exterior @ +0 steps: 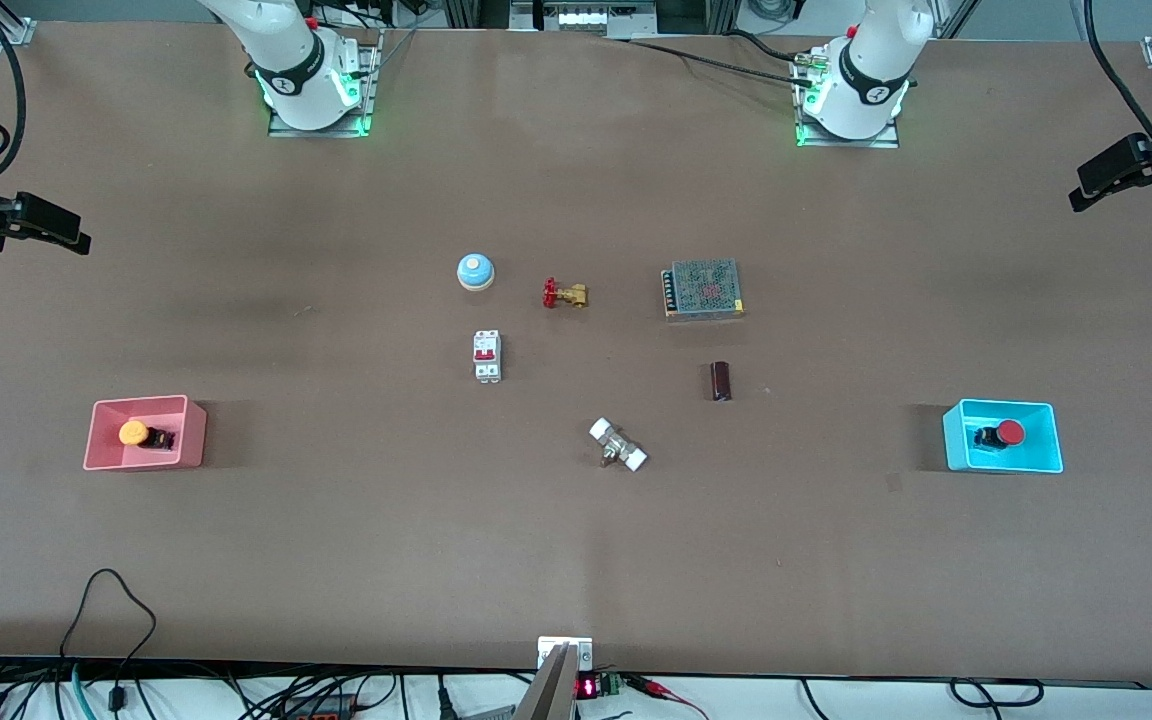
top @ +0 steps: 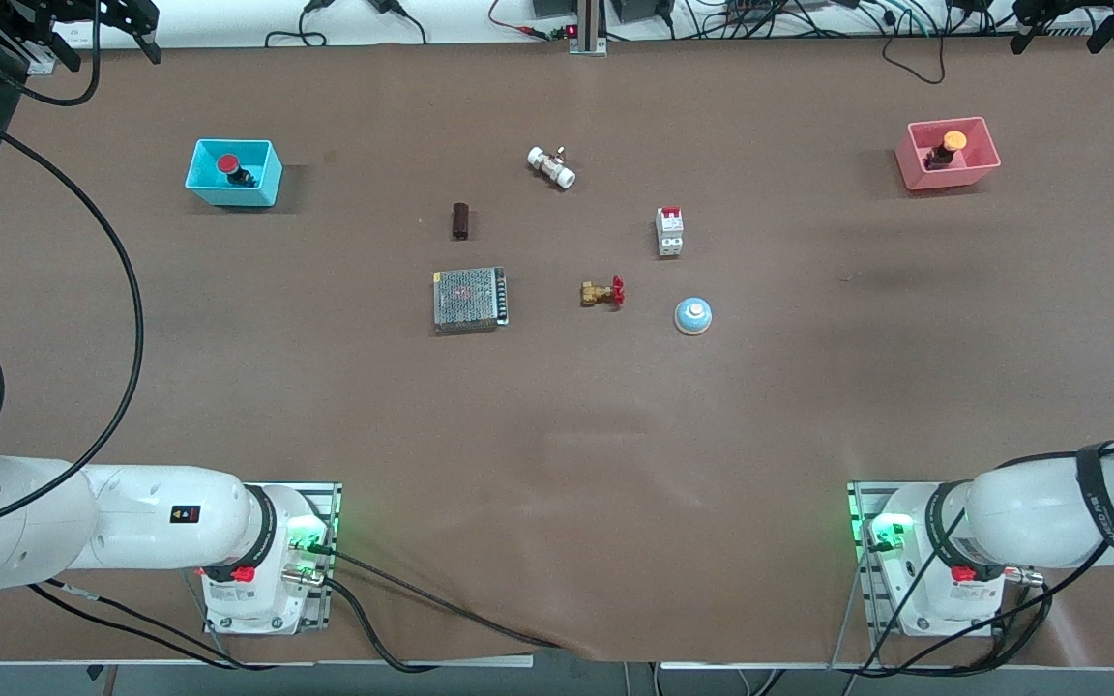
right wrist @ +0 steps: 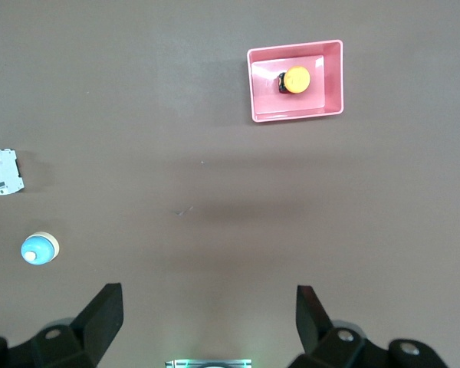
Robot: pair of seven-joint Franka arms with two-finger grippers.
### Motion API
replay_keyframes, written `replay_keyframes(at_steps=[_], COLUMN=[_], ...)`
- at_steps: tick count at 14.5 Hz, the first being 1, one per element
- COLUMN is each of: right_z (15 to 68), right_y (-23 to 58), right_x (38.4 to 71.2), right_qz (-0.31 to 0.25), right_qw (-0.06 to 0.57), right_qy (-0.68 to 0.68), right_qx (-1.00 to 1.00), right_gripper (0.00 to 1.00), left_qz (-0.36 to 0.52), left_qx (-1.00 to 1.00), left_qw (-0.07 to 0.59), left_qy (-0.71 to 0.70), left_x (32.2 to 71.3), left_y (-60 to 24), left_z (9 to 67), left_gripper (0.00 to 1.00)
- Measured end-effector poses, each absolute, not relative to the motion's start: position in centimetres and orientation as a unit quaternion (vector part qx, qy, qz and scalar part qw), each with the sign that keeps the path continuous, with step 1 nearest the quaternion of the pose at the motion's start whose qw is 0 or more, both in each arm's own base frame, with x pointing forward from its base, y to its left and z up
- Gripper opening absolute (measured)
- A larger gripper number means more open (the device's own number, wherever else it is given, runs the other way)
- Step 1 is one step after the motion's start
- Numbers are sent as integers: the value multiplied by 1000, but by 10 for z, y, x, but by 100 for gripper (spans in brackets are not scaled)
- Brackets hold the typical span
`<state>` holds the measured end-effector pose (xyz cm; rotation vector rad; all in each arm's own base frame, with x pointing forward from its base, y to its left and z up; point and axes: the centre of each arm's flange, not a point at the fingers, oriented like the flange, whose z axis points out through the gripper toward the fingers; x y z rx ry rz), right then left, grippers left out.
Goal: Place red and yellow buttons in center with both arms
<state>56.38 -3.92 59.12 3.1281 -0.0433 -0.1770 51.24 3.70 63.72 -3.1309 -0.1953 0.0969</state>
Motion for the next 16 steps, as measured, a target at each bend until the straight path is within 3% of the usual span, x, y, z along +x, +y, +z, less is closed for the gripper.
replay_keyframes(at_steps=[8, 13, 16], right_z=[580, 489, 421], right_y=[-42, -58, -68], right_x=[566, 615, 643], right_qz=[-67, -67, -68], right_qw=[6, 24, 38], right_qy=[-16, -24, -25], right_qx=[998, 997, 997], right_gripper=[100, 100, 100], left_qz=[31, 29, 12], left_qx=[-998, -998, -998], left_qw=[2, 2, 4], left_qy=[-62, -62, -63], left_x=[512, 514, 546], left_y=[37, 37, 39], left_z=[637, 636, 597], left_gripper=[100, 100, 100])
